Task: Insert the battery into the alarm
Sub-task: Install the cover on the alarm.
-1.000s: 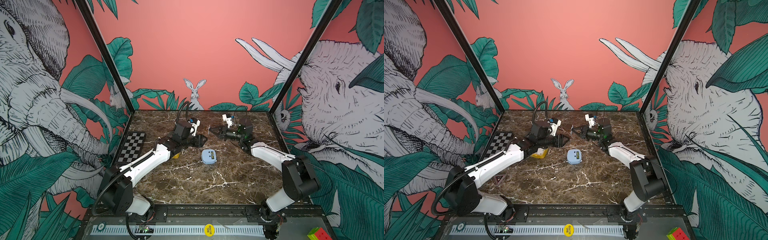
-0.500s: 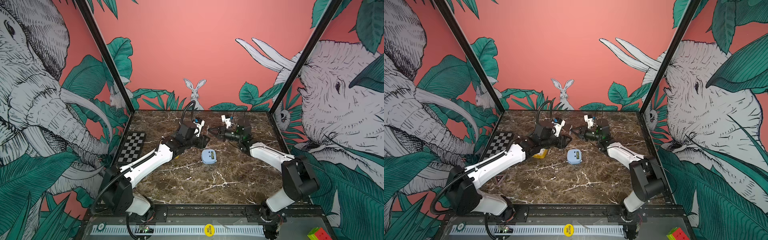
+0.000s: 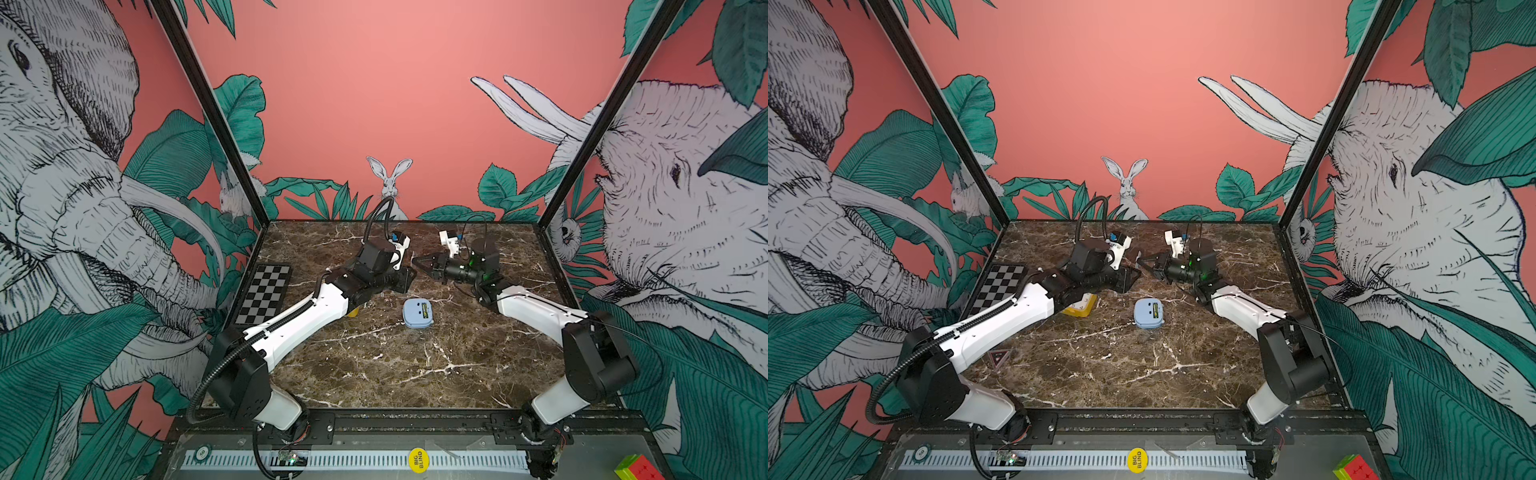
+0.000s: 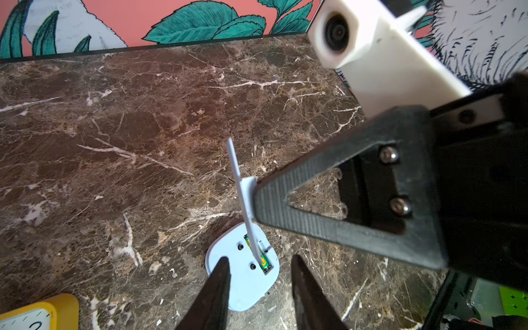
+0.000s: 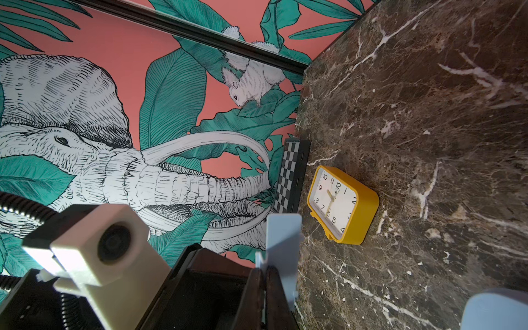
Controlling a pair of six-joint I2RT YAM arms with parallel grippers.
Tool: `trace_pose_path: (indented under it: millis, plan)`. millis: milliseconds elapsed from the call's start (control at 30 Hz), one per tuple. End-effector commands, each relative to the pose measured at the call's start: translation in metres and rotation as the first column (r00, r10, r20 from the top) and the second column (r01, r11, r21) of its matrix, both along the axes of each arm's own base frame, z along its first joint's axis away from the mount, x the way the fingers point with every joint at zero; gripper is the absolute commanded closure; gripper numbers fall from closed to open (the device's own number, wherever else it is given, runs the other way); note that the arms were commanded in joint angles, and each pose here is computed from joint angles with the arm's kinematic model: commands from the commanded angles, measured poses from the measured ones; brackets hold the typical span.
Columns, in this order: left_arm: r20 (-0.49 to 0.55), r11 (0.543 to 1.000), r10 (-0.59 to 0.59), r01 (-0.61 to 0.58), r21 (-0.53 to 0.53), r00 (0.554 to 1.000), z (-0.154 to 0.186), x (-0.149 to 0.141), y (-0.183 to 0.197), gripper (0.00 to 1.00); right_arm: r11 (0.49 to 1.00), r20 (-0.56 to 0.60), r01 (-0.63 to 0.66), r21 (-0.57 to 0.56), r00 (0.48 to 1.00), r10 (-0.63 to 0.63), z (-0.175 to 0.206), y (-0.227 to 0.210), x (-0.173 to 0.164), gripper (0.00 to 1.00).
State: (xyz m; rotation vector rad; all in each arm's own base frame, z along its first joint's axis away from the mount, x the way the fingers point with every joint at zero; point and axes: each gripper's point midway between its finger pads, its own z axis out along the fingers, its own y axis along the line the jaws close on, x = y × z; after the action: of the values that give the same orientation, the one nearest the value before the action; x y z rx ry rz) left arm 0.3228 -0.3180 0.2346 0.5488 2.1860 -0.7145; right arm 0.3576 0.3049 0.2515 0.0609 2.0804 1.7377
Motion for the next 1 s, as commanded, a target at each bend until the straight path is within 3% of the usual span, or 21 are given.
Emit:
trace_pose_path:
  millis: [0,300,400,533,633,967]
  plan:
    - [0.022,1.000,-0.005,0.004,0.027,1.000,0.006,0.005,0.000,0.68,1.000,0.040,0.009,0.024,0.999,-0.010,0.018,0.000,-0.003,1.00]
    - [0.028,0.999,-0.003,0.002,0.038,1.000,0.006,0.008,0.000,0.86,1.000,0.009,0.015,0.018,1.000,-0.015,0.012,0.001,-0.008,1.00]
    - [0.031,0.999,-0.003,0.001,0.041,1.000,0.005,0.008,0.000,0.86,1.000,0.000,0.017,0.009,1.000,-0.017,0.010,0.002,-0.009,1.00]
    - [0.033,0.999,-0.010,0.009,0.044,0.999,0.006,0.008,-0.002,0.76,1.000,-0.018,0.023,-0.006,1.000,-0.023,0.005,0.001,-0.009,1.00]
    - [0.036,0.999,-0.006,0.004,0.054,0.999,0.005,0.009,0.000,0.75,1.000,-0.021,0.024,-0.009,0.999,-0.025,0.005,0.001,-0.010,1.00]
    - [0.037,0.998,-0.015,0.012,0.060,0.999,0.003,0.008,-0.001,0.88,1.000,-0.027,0.020,0.001,0.999,-0.020,0.006,0.003,-0.012,1.00]
